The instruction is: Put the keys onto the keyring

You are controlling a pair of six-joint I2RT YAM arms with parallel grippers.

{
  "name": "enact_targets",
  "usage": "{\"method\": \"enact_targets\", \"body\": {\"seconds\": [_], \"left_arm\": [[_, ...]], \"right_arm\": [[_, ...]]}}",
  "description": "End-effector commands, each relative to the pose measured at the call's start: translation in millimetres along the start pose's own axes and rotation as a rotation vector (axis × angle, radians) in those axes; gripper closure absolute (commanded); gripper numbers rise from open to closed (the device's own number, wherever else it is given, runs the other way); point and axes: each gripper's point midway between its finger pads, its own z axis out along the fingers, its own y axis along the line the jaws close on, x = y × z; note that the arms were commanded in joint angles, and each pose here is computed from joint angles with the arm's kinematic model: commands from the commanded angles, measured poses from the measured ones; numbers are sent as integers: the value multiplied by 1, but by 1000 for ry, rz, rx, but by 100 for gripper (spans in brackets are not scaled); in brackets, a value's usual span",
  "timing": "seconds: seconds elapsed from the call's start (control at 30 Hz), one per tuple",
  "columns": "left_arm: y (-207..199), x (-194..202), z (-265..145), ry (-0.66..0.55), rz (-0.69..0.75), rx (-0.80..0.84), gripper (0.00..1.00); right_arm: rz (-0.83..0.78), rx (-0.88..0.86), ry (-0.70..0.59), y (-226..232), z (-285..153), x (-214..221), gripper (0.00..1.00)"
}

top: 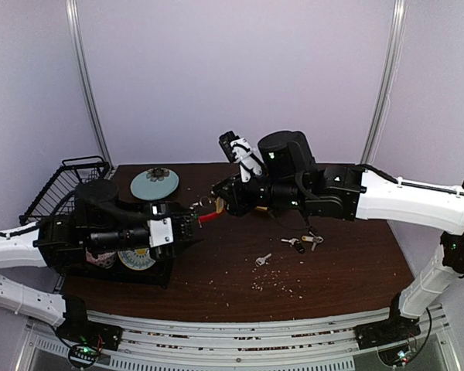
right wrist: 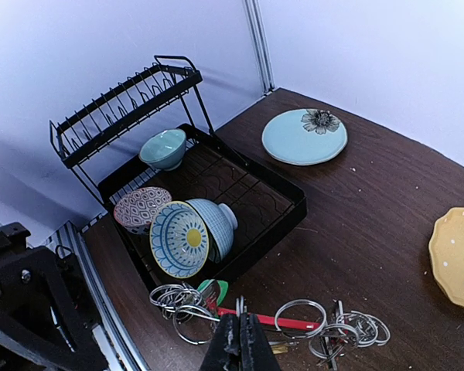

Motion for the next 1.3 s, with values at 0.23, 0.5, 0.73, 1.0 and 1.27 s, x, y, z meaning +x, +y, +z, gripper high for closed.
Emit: {"method": "enact_targets", "body": {"seconds": [0.23,0.5,0.73,1.0,1.27], "left_arm": [[38,17,25,317,362,-198,52],[51,23,34,394,348,-251,66],[59,26,31,427,364,-300,76],[63,22,24,410,338,-316,99],[58,12,23,344,267,-277,100]], "right_arm": [[111,-10,-20,0,-16,-4,100],[111,-88,-8,12,-22,0,100],[99,-148,6,23,-21,2,100],[80,-176,14,30,-22,3,100],[52,-185,28,31,-22,6,100]]}}
